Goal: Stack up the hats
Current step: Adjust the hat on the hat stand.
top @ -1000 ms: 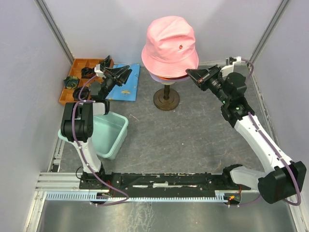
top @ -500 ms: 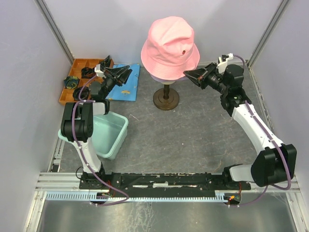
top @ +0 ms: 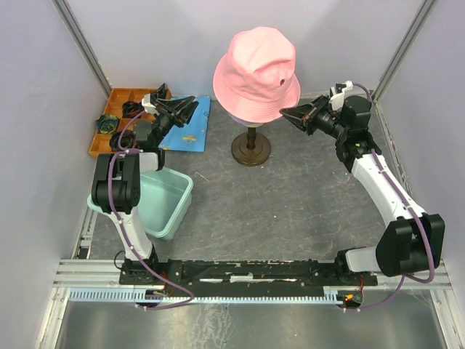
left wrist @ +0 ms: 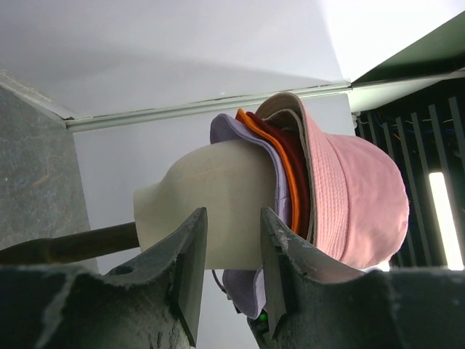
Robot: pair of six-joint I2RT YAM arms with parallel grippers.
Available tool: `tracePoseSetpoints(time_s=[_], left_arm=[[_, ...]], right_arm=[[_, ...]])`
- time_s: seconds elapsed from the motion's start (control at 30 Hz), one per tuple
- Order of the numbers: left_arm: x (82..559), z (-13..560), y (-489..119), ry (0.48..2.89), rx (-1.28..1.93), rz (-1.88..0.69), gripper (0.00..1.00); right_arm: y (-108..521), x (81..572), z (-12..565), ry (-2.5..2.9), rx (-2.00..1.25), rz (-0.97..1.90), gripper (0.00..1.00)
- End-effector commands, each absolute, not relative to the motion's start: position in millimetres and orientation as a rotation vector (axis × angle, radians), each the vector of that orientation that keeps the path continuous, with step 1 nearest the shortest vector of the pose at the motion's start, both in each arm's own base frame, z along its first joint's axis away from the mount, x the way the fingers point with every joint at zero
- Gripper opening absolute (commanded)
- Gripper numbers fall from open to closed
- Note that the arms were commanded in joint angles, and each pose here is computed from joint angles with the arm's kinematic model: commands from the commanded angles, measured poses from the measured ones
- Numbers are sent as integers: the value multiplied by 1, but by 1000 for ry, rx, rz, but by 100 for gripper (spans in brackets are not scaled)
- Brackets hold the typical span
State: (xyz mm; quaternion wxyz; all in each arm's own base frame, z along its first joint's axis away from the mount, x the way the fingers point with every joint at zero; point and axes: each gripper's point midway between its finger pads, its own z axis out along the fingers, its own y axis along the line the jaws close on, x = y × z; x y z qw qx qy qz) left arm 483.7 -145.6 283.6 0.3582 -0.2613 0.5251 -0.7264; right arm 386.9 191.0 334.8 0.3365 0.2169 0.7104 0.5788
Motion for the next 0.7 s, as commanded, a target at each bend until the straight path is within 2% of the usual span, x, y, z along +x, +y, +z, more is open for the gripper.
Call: tracePoseSetpoints(time_s=[0.0, 0.1, 0.13, 0.37, 0.67], left_arm=[[482, 325, -149, 1291, -528, -1872, 42], [484, 359, -155, 1308, -430, -1851, 42], [485, 370, -156, 1318, -411, -1843, 42], [493, 429, -165, 1317, -300, -1841, 46], [499, 425, -196, 1418, -261, -1863, 48]], right_arm=[[188, 392, 315, 1915, 597, 1466, 14], [188, 394, 326, 1902, 570, 1464, 30], [188, 395, 331, 1897, 559, 1461, 32], [187, 396, 350, 1873, 532, 1459, 38], [185, 396, 354, 1869, 534, 1461, 38]])
